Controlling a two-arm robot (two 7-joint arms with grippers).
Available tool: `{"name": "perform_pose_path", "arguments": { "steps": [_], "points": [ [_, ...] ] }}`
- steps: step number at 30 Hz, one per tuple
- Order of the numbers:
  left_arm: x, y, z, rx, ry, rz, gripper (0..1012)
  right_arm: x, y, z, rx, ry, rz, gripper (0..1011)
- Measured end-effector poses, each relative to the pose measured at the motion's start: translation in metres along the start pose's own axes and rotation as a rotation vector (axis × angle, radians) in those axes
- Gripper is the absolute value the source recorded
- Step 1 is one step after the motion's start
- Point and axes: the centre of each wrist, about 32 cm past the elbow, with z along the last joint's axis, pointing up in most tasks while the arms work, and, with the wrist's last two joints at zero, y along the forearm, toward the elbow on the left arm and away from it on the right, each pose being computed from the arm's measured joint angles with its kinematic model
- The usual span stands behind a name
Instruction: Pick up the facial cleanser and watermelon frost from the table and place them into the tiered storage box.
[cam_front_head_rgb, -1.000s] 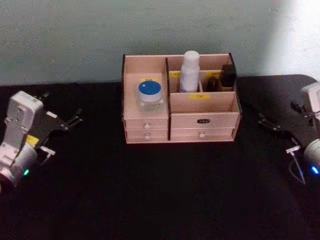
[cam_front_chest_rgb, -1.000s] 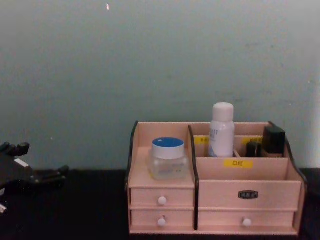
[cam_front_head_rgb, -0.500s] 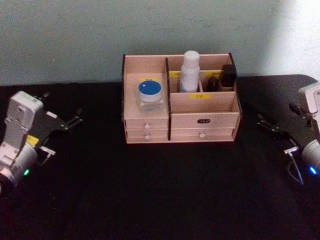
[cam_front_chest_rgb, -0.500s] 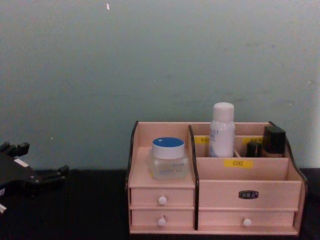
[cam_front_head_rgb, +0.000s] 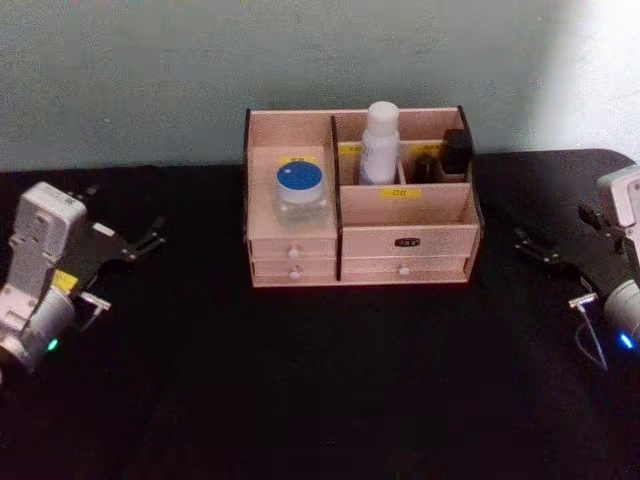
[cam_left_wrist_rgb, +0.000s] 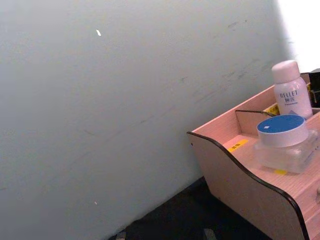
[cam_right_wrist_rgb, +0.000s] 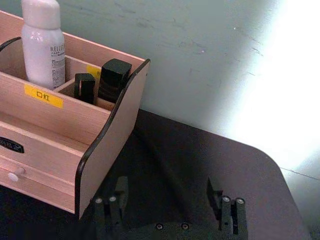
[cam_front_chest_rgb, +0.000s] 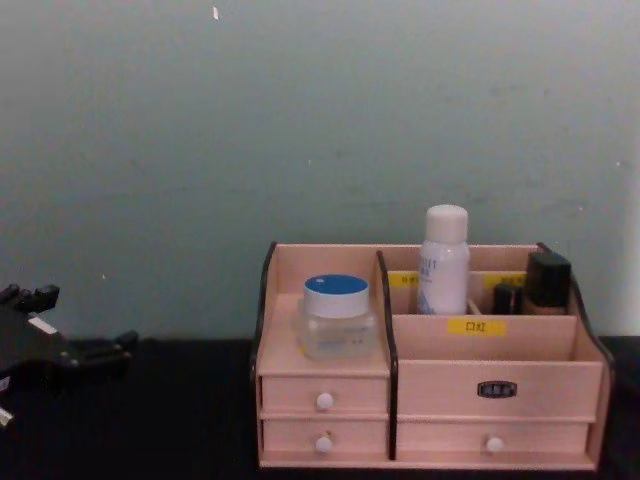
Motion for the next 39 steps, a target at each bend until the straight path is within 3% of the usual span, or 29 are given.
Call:
{"name": "perform_pose_path", "arguments": {
  "steps": [39],
  "points": [
    [0.0, 0.0, 0.0, 0.0, 0.0, 0.0, 1001, 0.0, -0.0003, 0.0, 0.0, -0.001, 0.0, 1002]
  ]
}}
